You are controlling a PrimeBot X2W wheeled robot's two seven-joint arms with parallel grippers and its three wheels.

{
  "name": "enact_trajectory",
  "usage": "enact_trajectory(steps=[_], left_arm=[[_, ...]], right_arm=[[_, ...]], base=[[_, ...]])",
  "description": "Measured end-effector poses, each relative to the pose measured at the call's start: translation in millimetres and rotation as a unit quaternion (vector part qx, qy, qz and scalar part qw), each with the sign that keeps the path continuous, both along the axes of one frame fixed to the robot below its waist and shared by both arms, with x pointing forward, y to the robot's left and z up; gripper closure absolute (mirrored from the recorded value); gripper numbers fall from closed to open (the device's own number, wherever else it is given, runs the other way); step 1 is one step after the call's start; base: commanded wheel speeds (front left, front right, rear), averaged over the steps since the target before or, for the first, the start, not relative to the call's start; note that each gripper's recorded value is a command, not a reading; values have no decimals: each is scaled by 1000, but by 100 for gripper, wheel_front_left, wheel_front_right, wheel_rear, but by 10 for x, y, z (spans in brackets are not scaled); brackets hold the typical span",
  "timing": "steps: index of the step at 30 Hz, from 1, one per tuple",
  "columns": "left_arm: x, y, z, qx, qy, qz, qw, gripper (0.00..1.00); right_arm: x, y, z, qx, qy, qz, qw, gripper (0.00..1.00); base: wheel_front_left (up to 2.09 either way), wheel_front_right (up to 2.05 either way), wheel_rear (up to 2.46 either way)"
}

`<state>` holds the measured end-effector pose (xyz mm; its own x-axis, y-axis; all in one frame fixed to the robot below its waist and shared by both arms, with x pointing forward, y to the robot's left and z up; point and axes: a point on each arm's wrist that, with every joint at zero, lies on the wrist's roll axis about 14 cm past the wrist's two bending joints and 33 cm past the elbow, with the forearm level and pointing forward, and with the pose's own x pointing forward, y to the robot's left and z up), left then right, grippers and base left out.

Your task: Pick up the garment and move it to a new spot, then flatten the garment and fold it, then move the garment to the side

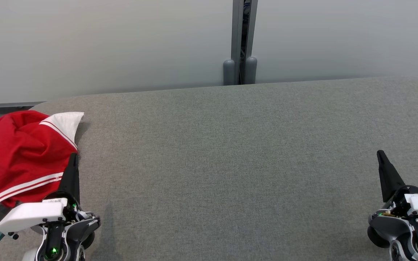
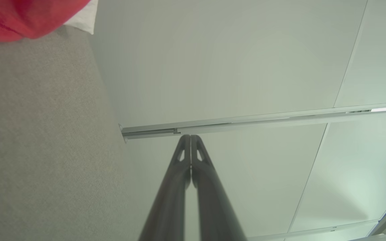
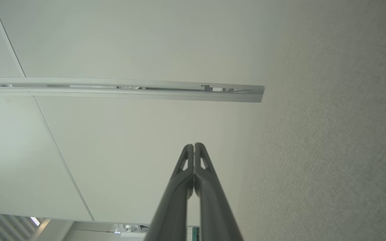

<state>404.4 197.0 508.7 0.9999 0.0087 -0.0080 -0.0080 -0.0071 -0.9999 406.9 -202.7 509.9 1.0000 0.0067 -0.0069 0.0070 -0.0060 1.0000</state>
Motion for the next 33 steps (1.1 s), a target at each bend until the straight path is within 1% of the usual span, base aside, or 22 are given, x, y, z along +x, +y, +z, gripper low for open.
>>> enact_trajectory(steps=[28,29,33], left_arm=[[0,0,0,0,0,0,1000,100],[-6,-3,-20,-1,3,0,1000,0],[-143,-33,-301,-9,43,0,999,0]], right_arm=[[0,0,0,0,0,0,1000,100],[-8,3,-19,1,3,0,1000,0],[-138,50,-295,12,42,0,999,0]], base=[[0,0,0],[0,0,0],[0,0,0]])
